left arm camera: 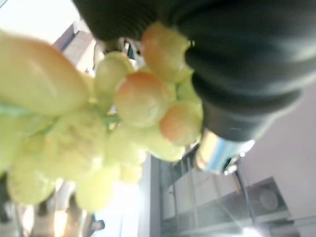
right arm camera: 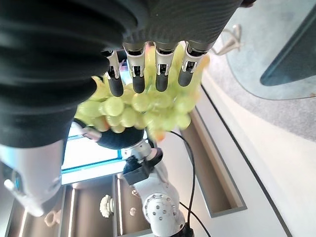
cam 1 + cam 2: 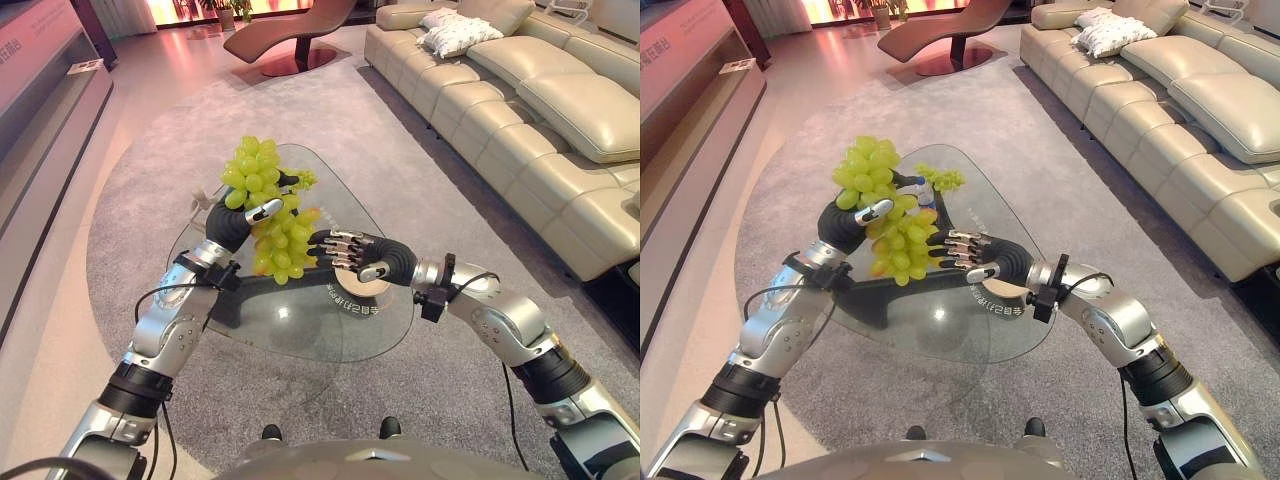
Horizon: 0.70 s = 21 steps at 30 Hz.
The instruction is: Pick up fruits into the plate
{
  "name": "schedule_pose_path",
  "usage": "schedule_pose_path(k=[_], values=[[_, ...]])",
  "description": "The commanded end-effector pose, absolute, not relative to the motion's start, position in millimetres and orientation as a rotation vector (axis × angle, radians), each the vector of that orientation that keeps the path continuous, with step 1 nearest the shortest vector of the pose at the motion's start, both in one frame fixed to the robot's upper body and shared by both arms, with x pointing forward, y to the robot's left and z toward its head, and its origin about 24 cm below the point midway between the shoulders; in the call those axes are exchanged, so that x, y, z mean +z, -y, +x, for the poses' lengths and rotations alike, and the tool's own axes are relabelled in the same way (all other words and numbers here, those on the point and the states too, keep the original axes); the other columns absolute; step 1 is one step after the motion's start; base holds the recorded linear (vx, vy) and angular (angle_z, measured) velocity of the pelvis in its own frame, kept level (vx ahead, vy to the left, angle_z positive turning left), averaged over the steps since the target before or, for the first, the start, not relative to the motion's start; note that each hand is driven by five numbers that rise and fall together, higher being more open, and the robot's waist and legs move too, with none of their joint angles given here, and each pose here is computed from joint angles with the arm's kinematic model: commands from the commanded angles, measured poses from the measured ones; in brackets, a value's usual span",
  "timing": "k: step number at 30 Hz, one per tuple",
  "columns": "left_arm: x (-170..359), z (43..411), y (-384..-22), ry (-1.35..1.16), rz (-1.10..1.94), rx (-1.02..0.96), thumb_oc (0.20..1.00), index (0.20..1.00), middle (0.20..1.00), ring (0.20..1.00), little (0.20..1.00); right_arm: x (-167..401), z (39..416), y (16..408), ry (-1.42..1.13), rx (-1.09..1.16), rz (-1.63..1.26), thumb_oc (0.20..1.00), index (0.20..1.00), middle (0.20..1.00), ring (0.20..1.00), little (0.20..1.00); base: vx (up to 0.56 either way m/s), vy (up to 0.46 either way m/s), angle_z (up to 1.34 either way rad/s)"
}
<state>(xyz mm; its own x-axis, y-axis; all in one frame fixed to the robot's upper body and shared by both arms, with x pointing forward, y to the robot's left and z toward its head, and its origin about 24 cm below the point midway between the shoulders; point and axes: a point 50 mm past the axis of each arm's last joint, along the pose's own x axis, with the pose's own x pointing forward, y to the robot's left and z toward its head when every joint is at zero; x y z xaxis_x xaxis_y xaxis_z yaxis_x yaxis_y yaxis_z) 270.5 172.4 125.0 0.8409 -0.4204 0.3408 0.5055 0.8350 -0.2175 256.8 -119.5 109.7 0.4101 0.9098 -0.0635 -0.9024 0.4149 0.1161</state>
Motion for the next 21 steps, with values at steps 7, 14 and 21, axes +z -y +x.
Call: schedule_pose_path(k=[7, 14, 21], values=[[162.3, 278.7, -190.0, 0.497, -0.318, -0.458, 0.200, 0.200, 0.200, 0.200, 0.200, 155.4, 264.7, 143.9, 0.146, 1.078, 0.035, 1.000, 1.000, 1.000, 1.000, 1.000, 0.00, 0.000, 0.00], [165.1, 278.6, -171.3, 0.500, -0.310, -0.555, 0.200, 0.200, 0.200, 0.200, 0.200, 167.5, 270.0, 135.0, 0.235, 0.992, 0.104, 1.000, 1.000, 1.000, 1.000, 1.000, 0.00, 0.000, 0.00], [173.4, 281.4, -146.0, 0.510, -0.322, -0.627, 0.200, 0.200, 0.200, 0.200, 0.200, 180.3, 281.5, 111.1, 0.331, 0.873, 0.234, 1.000, 1.000, 1.000, 1.000, 1.000, 0.00, 0.000, 0.00]])
